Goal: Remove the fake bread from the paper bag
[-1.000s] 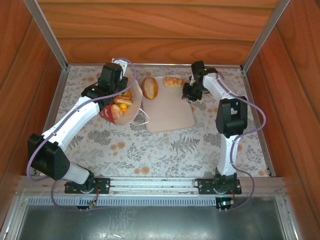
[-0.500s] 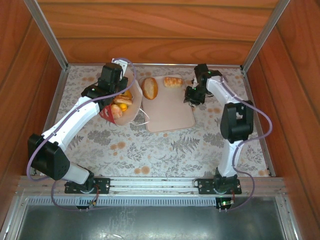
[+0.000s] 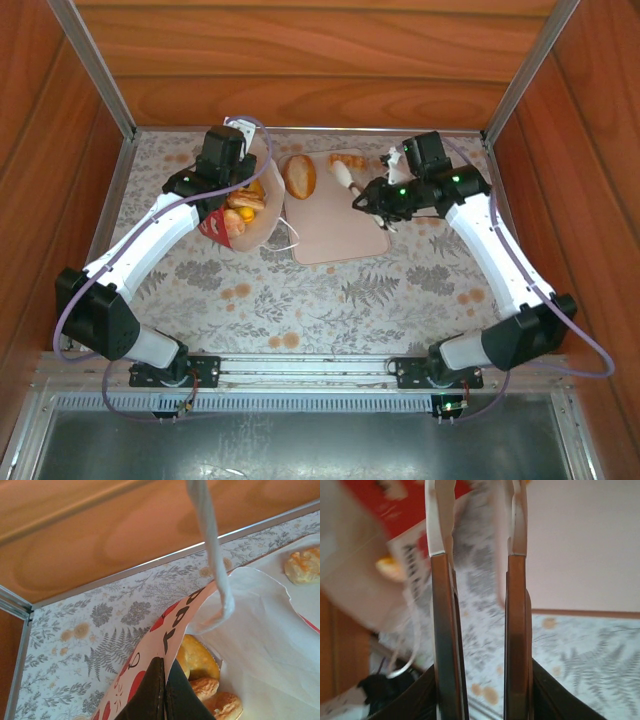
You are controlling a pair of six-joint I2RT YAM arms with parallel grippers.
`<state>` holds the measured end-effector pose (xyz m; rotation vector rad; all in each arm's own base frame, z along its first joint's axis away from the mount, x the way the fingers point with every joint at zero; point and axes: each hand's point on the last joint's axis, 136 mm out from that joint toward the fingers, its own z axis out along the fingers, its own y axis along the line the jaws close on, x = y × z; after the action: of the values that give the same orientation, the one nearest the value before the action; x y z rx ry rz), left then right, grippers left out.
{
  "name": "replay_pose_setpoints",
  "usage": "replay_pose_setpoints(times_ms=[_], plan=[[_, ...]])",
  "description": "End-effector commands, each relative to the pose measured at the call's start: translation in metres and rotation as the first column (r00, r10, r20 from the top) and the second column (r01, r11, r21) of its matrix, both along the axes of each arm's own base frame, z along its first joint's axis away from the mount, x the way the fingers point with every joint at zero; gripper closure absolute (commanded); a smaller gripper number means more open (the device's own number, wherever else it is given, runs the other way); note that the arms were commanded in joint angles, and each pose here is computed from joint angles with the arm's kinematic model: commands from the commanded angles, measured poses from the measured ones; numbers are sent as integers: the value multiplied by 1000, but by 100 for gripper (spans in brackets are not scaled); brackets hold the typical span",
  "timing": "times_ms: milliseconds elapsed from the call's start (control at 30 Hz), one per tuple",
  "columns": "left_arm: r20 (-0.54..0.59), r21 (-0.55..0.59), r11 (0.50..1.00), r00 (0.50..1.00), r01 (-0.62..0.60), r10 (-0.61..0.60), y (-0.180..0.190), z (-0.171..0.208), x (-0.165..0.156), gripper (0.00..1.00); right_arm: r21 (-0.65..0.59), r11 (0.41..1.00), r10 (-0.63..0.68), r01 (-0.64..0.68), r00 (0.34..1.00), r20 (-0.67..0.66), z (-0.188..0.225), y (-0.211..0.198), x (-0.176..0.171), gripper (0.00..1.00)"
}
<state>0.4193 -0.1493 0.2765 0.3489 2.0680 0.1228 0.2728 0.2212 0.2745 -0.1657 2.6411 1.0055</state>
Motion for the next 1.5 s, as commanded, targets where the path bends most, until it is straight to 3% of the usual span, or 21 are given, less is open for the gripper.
replay_pose_setpoints(times_ms=[0,233,533,800,1100,1467], plan=[[29,-38,999,1000,1,0,-1,12,2,100,108,990,84,-86,996,24,35,27,-22,59],[32,-41,999,999,1,1,-1,13,3,100,58,963,259,-264,962,85,48,73,-52,57],[39,-45,999,999,6,-4,-1,17,1,100,-21,921,390,-390,920,28,15,116,-59,55],[37,-43,999,999,24,-22,-3,17,0,100,-146,866,484,-478,875,2,-23,136,-53,55],[28,-88,994,998,63,-61,-3,18,-1,100,-206,793,590,-574,807,25,-36,154,-55,53],[16,-114,990,997,82,-81,-2,15,-4,100,-266,761,612,-591,791,-4,-54,163,-48,50]])
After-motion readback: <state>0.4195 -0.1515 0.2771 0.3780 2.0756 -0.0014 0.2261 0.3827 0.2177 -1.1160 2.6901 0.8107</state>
